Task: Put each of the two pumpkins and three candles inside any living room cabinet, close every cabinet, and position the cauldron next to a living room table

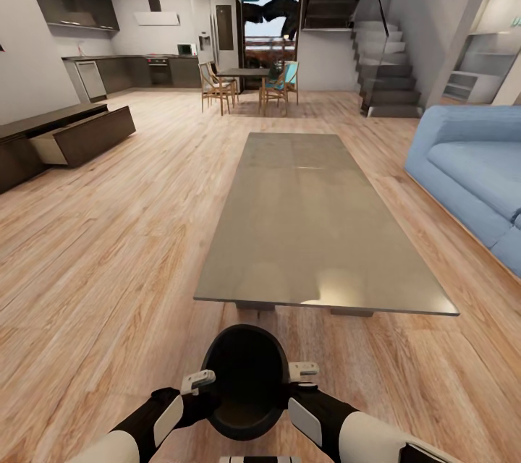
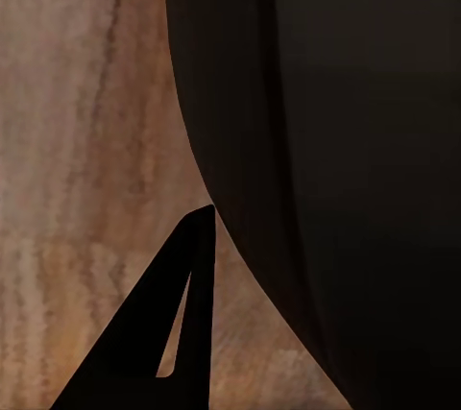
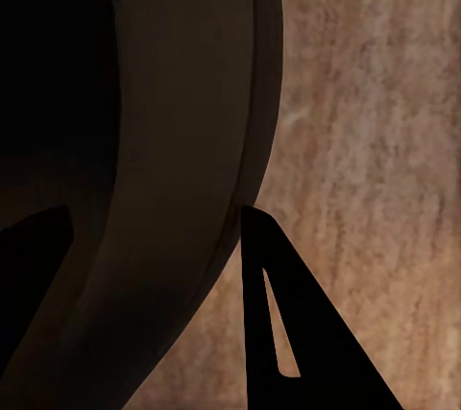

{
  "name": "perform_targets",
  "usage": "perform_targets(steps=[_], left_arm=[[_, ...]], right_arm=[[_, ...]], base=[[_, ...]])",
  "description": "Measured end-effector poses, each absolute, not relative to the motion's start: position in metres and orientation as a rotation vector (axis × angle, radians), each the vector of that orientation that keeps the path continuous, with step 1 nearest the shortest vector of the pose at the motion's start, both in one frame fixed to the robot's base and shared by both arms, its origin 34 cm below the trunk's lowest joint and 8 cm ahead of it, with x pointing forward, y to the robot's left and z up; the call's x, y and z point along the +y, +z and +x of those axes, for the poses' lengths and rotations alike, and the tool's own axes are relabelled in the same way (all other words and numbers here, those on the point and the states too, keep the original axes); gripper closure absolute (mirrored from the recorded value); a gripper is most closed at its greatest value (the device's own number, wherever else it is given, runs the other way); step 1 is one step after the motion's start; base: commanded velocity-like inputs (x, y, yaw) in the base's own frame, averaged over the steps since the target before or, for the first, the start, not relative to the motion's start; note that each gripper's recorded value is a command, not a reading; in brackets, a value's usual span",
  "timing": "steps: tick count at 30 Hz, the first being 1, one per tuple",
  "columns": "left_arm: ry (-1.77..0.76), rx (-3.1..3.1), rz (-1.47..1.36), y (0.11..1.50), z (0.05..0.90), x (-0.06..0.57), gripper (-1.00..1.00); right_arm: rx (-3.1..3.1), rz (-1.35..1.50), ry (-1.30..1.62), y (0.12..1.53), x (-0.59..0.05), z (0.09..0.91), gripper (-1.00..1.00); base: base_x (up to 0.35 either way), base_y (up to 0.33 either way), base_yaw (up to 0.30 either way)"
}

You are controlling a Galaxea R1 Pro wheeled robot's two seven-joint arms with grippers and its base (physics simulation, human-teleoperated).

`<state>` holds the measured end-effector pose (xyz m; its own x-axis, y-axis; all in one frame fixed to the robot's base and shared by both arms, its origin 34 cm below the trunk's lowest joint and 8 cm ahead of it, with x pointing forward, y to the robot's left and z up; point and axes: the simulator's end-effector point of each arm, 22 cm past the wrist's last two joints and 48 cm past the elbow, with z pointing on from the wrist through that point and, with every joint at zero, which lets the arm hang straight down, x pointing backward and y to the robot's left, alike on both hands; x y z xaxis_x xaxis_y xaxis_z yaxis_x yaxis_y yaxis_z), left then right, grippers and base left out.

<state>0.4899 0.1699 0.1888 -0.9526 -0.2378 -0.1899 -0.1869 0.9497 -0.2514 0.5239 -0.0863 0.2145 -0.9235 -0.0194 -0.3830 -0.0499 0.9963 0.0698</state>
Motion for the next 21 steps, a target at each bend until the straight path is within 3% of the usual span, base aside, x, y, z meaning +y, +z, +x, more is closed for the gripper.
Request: perform_targets(steps=[1, 2, 3, 6, 21], left_arm=[[-0.341, 2.885, -0.318, 0.189, 0.490, 0.170, 1.00], [-0.341, 2.885, -0.318, 0.189, 0.490, 0.170, -1.00], [-0.443, 2.853, -0.479, 0.189, 0.494, 0.170, -1.00], [-0.337, 2.890, -0.462, 0.177, 0.485, 0.200, -1.00], [-0.335, 2.885, -0.468, 0.178, 0.487, 0.203, -1.00]], right_arm=[[2.747, -0.050, 0.110, 0.215, -0.086, 0.524, 1.00], [2.747, -0.049, 0.110, 0.215, -0.086, 0.524, 1.00], [2.755, 0.013, 0.141, 0.209, -0.087, 0.522, -1.00], [2.752, 0.029, 0.233, 0.207, -0.071, 0.523, -1.00], [2.748, 0.028, 0.232, 0.209, -0.071, 0.524, -1.00]], base=[[0.000, 0.000, 0.000], [0.000, 0.000, 0.000], [0.000, 0.000, 0.000], [0.000, 0.000, 0.000], [0.000, 0.000, 0.000]])
